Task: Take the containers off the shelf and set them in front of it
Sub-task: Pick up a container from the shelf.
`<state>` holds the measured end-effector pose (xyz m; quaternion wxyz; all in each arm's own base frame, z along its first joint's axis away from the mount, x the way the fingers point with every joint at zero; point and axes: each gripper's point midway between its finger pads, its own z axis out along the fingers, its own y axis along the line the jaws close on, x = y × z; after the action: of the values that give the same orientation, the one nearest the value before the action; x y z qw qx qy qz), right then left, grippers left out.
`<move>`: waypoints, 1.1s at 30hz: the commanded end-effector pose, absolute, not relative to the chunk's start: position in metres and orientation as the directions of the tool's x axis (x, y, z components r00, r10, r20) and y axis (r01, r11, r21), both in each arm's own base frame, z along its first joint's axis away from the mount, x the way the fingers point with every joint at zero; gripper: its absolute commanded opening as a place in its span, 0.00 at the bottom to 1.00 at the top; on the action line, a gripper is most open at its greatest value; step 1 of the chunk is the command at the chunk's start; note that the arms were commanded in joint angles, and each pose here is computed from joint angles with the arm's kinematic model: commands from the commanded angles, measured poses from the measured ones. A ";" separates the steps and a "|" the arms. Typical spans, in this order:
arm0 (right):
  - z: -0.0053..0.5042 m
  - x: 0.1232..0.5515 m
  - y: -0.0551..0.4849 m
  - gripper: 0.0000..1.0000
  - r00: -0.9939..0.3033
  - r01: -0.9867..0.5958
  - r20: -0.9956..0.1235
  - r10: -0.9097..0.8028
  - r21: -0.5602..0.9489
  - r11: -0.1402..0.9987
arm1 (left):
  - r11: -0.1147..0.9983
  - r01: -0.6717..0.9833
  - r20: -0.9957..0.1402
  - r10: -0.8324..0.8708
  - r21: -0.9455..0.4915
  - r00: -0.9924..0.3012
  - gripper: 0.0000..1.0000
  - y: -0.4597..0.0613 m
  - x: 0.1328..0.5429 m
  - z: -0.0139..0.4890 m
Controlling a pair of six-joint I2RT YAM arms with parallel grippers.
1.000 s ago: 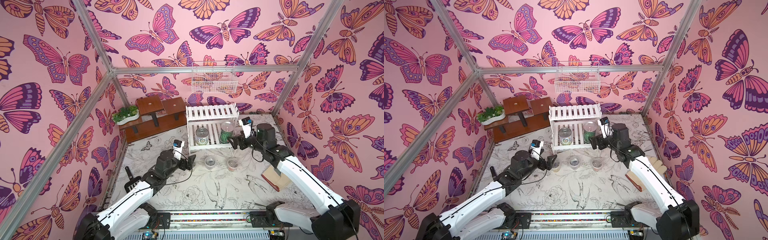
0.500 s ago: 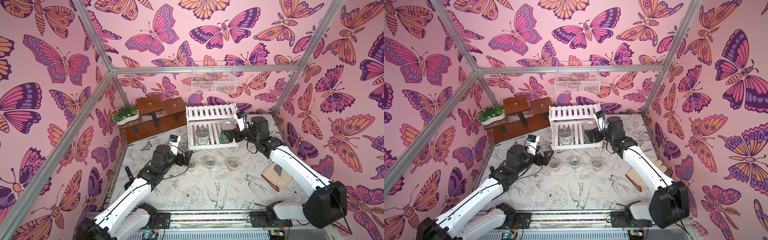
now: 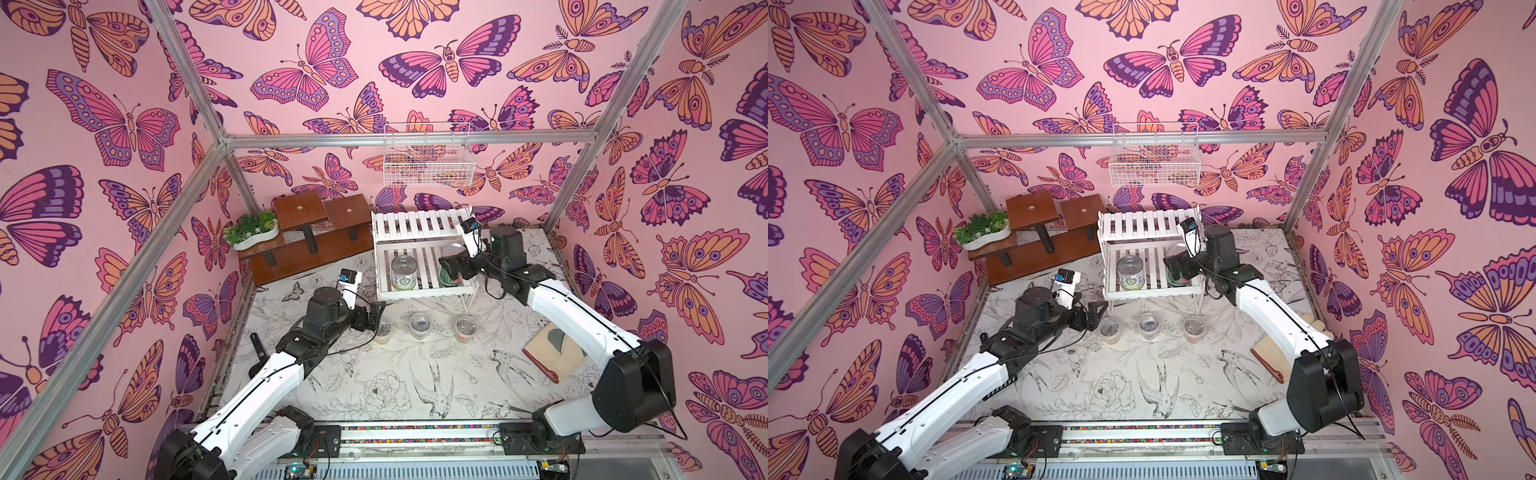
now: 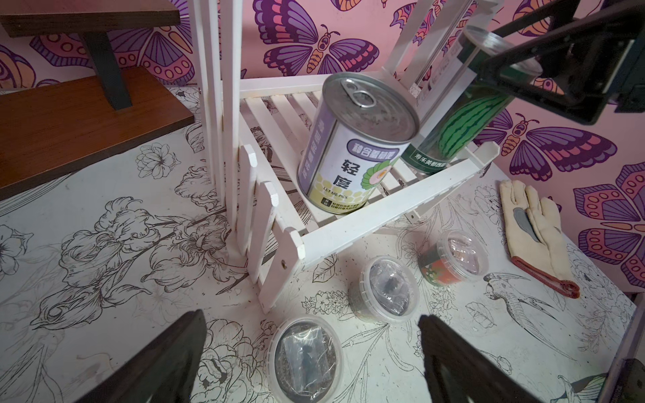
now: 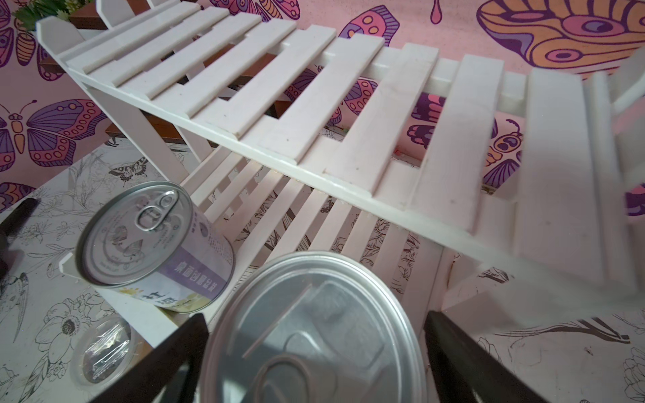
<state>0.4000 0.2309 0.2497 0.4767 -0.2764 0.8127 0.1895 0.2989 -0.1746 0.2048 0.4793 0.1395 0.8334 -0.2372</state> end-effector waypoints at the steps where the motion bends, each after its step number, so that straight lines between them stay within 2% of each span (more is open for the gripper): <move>1: 0.250 0.403 0.234 0.99 -0.391 -0.628 -0.873 -0.292 0.020 0.778 | 0.844 0.466 -0.865 0.006 -0.264 -0.501 1.00 -0.175 0.299 0.208; 8: 0.244 0.404 0.234 0.98 -0.411 -0.620 -0.860 -0.301 0.022 0.784 | 0.847 0.460 -0.865 0.002 -0.265 -0.502 1.00 -0.173 0.298 0.207; 15: 0.245 0.401 0.237 0.74 -0.415 -0.632 -0.859 -0.299 0.036 0.774 | 0.848 0.461 -0.865 0.006 -0.262 -0.502 1.00 -0.173 0.297 0.206; 24: 0.258 0.393 0.240 0.70 -0.401 -0.647 -0.869 -0.291 0.044 0.761 | 0.843 0.472 -0.865 0.017 -0.257 -0.501 1.00 -0.174 0.296 0.204; 33: 0.288 0.361 0.240 0.69 -0.365 -0.673 -0.882 -0.299 0.028 0.739 | 0.840 0.485 -0.870 0.031 -0.244 -0.492 1.00 -0.177 0.300 0.205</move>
<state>0.3769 0.2377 0.2570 0.4580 -0.2926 0.8187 0.1853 0.2985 -0.1755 0.2047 0.4795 0.1460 0.8323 -0.2370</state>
